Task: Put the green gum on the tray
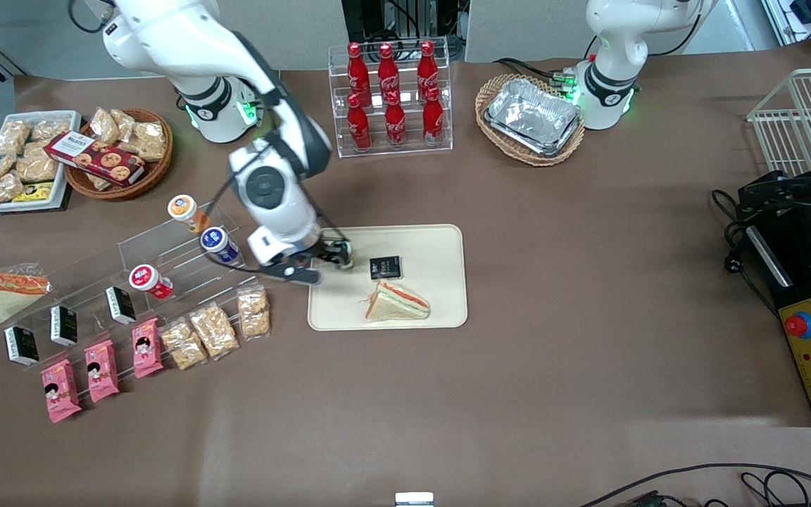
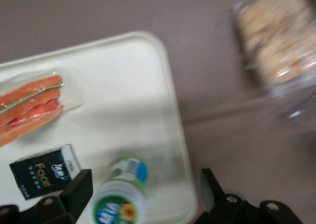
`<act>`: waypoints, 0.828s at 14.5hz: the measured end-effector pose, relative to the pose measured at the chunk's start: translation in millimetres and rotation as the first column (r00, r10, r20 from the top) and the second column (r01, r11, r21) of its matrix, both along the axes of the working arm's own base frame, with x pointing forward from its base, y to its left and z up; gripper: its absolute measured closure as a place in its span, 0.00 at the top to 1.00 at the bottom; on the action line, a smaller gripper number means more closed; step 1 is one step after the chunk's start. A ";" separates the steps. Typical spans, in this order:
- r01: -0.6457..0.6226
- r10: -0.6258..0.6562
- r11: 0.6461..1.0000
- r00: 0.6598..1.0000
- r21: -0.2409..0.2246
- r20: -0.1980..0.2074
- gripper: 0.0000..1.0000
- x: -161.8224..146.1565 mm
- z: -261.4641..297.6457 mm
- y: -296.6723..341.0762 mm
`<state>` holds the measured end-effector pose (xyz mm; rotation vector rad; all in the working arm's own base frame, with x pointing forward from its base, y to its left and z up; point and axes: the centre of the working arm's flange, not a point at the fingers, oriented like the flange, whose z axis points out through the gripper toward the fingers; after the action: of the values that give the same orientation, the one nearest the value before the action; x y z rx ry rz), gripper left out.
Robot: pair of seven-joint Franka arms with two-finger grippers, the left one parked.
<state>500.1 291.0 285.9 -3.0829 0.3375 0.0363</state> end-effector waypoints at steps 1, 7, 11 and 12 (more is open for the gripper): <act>-0.020 0.020 1.000 1.000 0.003 -0.013 0.98 11.0 20.2 -25.9; -0.087 0.090 0.995 0.994 0.048 -0.060 1.00 38.6 132.9 -168.5; -0.161 0.166 0.984 0.984 0.075 -0.065 1.00 51.6 193.5 -234.7; -0.169 0.174 0.982 0.983 0.078 -0.060 1.00 54.1 206.3 -248.3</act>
<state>554.2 42.7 492.2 -3.0338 0.0690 0.1540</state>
